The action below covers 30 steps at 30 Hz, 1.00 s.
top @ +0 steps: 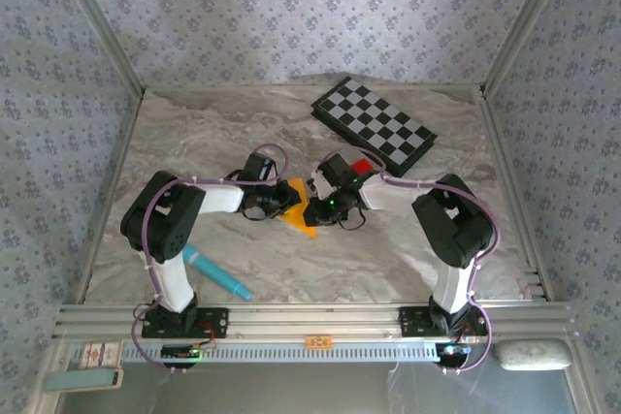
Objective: Fold a paper plane with a square sheet of paper (pick it up from the middle)
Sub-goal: Fourth fold the wing at the center of the table.
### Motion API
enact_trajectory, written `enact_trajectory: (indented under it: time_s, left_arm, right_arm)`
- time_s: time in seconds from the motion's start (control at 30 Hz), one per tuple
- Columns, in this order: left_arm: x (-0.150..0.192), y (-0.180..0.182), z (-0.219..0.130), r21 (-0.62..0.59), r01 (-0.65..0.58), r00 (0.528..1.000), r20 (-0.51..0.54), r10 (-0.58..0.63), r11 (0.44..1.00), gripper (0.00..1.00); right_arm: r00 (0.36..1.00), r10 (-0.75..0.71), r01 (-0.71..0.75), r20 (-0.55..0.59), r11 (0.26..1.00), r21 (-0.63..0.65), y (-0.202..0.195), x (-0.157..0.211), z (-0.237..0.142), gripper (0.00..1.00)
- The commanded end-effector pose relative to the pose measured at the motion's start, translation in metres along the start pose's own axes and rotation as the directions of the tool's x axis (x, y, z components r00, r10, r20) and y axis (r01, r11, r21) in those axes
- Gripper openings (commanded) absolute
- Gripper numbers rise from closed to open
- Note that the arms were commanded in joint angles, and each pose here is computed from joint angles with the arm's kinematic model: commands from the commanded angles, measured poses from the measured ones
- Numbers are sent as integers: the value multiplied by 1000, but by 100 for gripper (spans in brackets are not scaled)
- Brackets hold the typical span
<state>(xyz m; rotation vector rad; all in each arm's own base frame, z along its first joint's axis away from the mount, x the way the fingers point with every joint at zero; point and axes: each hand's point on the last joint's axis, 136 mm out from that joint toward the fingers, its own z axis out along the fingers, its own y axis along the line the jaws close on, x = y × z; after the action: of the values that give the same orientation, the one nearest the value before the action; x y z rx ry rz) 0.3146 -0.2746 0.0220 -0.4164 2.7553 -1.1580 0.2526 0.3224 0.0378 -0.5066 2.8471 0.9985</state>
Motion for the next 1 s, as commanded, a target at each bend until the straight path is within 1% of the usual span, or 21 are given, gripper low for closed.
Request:
enact_trajectory:
  time_s: [0.0,0.17,0.23,0.33,0.43,0.57,0.7,0.8,0.97]
  left_arm:
    - [8,22,-2,-69,57,998,-19,-58,996,15]
    - [4,7,-4,-25,26,1000,-16,-27,999,16]
    - [1,-6,-9,12,-6,1000,-17,6,1000,18]
    - [-4,-28,-20,62,-60,998,4,60,996,21]
    - [1,-41,-26,101,-101,995,3,101,990,22]
    - [12,-37,-25,90,-132,991,-11,134,987,19]
    - [21,-27,-17,53,-127,991,-41,130,990,13]
    - [27,-19,-11,25,-121,990,-68,122,992,11]
    - [30,-6,-6,-18,-110,991,-82,109,994,10]
  right_arm:
    - [1000,19,-18,-23,999,48,-8,3,5,15]
    - [996,35,-23,-79,988,150,-31,19,12,14]
    - [994,41,-22,-100,983,183,-39,25,13,14]
    - [991,45,-19,-123,978,210,-44,30,15,14]
    - [990,44,-13,-131,972,233,-47,32,16,14]
    - [990,49,-15,-136,969,246,-48,32,17,13]
    - [988,54,-16,-144,967,255,-49,33,17,12]
    - [988,54,-15,-143,965,263,-50,32,16,12]
    - [987,63,-20,-151,961,275,-52,34,17,11]
